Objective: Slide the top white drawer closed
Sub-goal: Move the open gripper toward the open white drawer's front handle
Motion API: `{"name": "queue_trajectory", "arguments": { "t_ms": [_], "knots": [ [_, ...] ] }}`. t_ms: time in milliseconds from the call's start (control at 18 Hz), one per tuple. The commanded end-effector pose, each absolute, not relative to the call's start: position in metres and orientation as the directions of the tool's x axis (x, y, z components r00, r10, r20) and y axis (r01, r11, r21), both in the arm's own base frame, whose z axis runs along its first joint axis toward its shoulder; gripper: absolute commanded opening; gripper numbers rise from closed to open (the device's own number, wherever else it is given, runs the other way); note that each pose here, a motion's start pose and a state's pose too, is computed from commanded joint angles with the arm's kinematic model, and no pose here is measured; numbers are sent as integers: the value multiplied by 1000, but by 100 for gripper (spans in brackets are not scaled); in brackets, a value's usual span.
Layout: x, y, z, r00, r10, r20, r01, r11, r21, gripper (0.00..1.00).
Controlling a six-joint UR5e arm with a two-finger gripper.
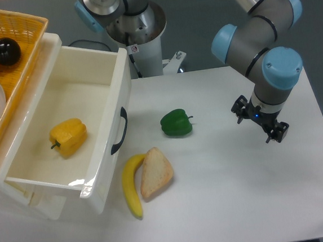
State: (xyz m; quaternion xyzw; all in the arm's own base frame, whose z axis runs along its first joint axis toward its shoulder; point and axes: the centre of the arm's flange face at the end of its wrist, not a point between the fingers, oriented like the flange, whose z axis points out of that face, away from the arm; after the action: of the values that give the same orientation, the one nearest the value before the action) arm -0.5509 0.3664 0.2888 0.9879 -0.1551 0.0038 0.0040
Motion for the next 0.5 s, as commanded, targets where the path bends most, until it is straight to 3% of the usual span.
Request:
{"name": "queue_trajectory", "arguments": {
  "t_ms": [222,333,500],
  "knots": [
    [-551,367,288,952,-306,11,-306,-952,-5,100],
    [-543,371,280,955,-293,37,-290,-954,-72,100],
    [-534,368,274,977,-207,55,-203,-976,-76,100]
  ]
}}
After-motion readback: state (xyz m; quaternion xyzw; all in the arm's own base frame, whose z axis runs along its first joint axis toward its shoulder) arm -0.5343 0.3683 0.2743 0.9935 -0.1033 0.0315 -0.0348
